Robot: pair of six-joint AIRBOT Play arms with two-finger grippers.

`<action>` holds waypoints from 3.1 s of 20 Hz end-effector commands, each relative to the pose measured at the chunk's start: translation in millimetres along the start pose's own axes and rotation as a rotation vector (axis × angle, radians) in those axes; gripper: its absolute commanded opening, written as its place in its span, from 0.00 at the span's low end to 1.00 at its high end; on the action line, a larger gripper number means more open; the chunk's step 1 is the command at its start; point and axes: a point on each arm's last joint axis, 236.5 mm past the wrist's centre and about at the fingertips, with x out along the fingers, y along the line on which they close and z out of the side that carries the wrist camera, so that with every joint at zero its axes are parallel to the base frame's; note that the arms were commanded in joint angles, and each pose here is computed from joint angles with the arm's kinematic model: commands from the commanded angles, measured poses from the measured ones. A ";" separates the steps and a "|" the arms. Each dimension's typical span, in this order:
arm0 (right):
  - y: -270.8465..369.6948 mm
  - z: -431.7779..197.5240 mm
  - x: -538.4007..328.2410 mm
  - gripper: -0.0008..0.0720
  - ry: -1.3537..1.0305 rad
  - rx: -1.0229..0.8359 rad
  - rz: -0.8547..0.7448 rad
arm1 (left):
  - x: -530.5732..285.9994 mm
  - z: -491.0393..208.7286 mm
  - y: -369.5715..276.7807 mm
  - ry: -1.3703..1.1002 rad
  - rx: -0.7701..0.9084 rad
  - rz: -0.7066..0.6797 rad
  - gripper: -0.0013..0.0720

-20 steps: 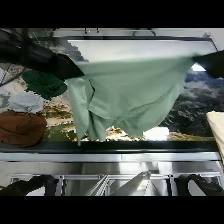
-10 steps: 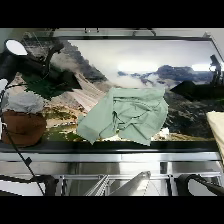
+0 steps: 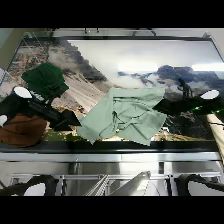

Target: Fold the shirts.

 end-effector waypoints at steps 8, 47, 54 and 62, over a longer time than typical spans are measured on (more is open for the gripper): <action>11.6 35.5 65.9 0.68 -0.015 0.032 0.078 | 83.6 6.3 13.0 -0.098 -0.005 0.079 0.97; 236.0 137.0 -389.4 0.05 -0.954 -0.659 0.087 | -332.8 25.4 -240.8 -0.946 0.686 -0.027 0.04; 56.1 216.9 -136.1 0.05 -0.439 -0.265 0.190 | -161.7 214.5 -48.3 -0.457 0.274 -0.082 0.04; -54.2 218.4 -16.2 0.05 -0.331 -0.029 0.142 | -78.1 267.0 77.4 -0.345 0.102 -0.157 0.04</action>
